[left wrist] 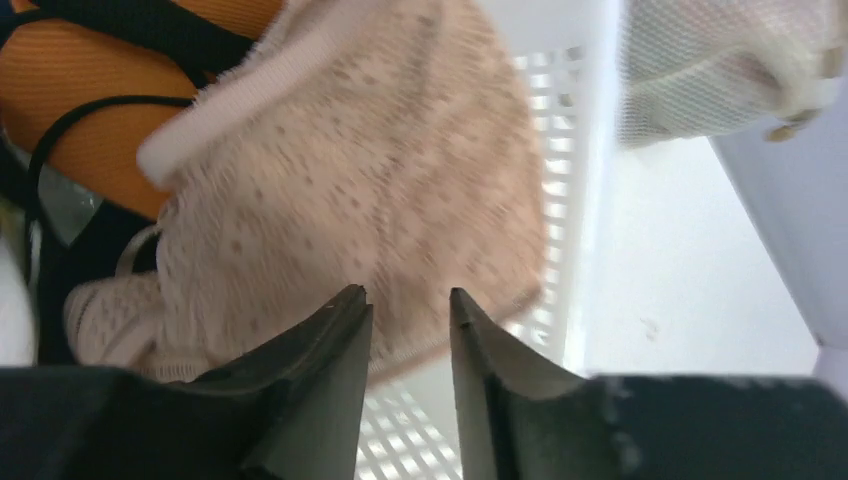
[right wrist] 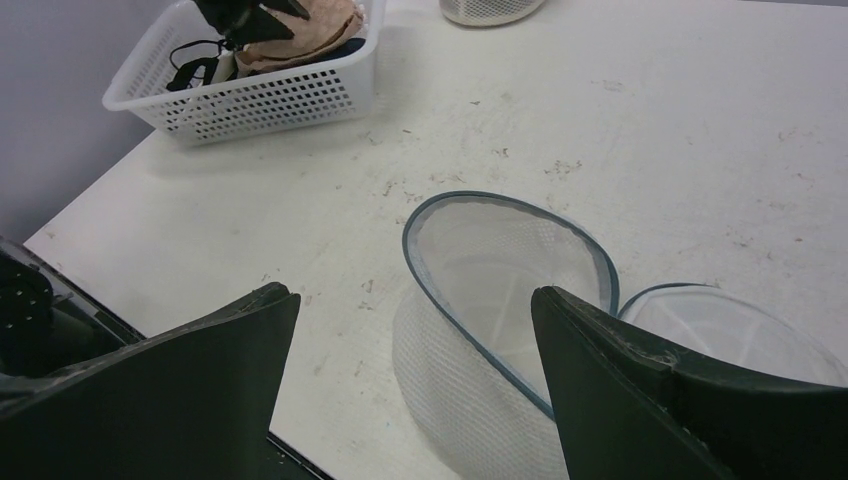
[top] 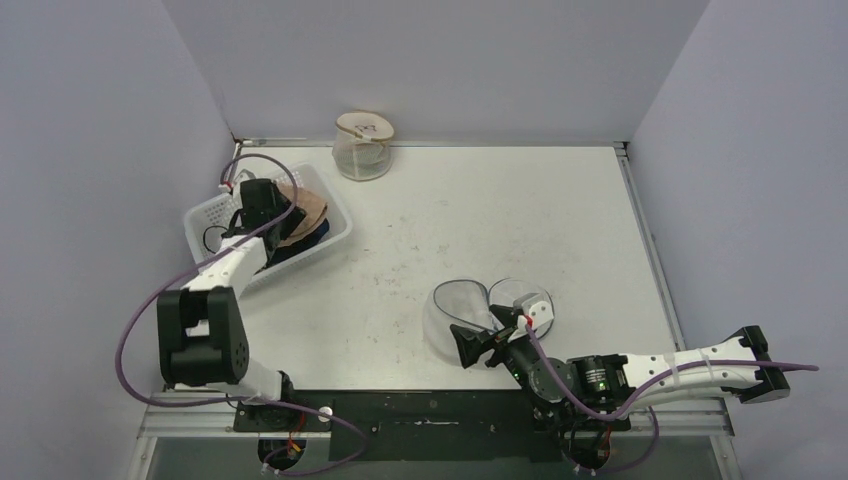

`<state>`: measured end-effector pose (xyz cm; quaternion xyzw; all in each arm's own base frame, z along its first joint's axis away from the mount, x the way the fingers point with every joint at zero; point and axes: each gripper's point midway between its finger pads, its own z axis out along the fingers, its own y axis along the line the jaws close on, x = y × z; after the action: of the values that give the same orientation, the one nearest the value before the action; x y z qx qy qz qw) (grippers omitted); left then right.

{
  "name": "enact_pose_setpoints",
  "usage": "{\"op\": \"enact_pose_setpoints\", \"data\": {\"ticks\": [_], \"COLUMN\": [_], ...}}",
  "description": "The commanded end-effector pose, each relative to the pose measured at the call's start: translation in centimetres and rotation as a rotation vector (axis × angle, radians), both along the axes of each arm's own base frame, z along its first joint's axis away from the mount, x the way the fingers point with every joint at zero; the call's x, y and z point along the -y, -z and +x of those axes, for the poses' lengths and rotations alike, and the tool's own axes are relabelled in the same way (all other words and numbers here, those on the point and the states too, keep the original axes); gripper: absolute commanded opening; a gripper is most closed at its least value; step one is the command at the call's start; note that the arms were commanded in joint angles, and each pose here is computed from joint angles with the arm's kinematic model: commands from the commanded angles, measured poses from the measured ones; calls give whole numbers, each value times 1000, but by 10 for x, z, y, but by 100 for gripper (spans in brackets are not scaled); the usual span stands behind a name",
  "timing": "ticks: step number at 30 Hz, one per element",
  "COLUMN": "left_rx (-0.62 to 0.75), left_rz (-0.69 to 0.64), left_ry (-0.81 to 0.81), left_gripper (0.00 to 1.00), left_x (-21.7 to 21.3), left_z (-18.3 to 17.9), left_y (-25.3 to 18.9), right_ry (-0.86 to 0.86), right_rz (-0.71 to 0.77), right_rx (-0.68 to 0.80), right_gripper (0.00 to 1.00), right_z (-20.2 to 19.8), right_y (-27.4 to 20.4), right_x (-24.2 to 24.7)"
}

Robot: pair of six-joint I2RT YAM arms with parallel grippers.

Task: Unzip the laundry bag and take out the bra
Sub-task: Place the bra in the bin, then close the laundry bag at the center of the board.

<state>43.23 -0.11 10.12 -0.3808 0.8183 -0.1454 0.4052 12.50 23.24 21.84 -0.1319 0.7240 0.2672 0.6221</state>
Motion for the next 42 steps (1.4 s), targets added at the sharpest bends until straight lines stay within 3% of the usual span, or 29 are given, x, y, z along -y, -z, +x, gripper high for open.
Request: {"op": "enact_pose_setpoints", "data": {"ticks": [1, 3, 6, 10, 18, 24, 31, 35, 39, 42], "left_rx": [211, 268, 321, 316, 229, 194, 136, 96, 83, 80], "left_rz": [37, 64, 90, 125, 234, 296, 408, 475, 462, 459], "left_ry": [54, 137, 269, 492, 900, 1016, 975, 939, 959, 957], "left_gripper": [47, 64, 78, 85, 86, 81, 70, 55, 43, 27], "left_x": [33, 65, 114, 177, 284, 321, 317, 311, 316, 315], "left_z": [-21, -42, -82, -137, -209, -225, -212, -204, -206, -207], "left_y": [-98, -128, -153, -151, -114, -95, -72, -61, -55, -54], "right_ry": [81, 97, 159, 296, 436, 444, 454, 485, 537, 544], "right_rz": [15, 5, -20, -30, -105, -89, -88, -102, -113, -114], "right_rx": [9, 14, 17, 13, -113, -171, -191, -196, -192, -192], "right_gripper": [90, 90, 90, 90, 90, 90, 90, 90, 90, 90], "right_z": [9, 11, 17, 28, 61, 62, 61, 60, 62, 64], "right_y": [-15, -18, -22, -25, 26, 48, 56, 60, 59, 58], "right_x": [11, 14, 24, 46, 68, 70, 74, 81, 88, 86]}}
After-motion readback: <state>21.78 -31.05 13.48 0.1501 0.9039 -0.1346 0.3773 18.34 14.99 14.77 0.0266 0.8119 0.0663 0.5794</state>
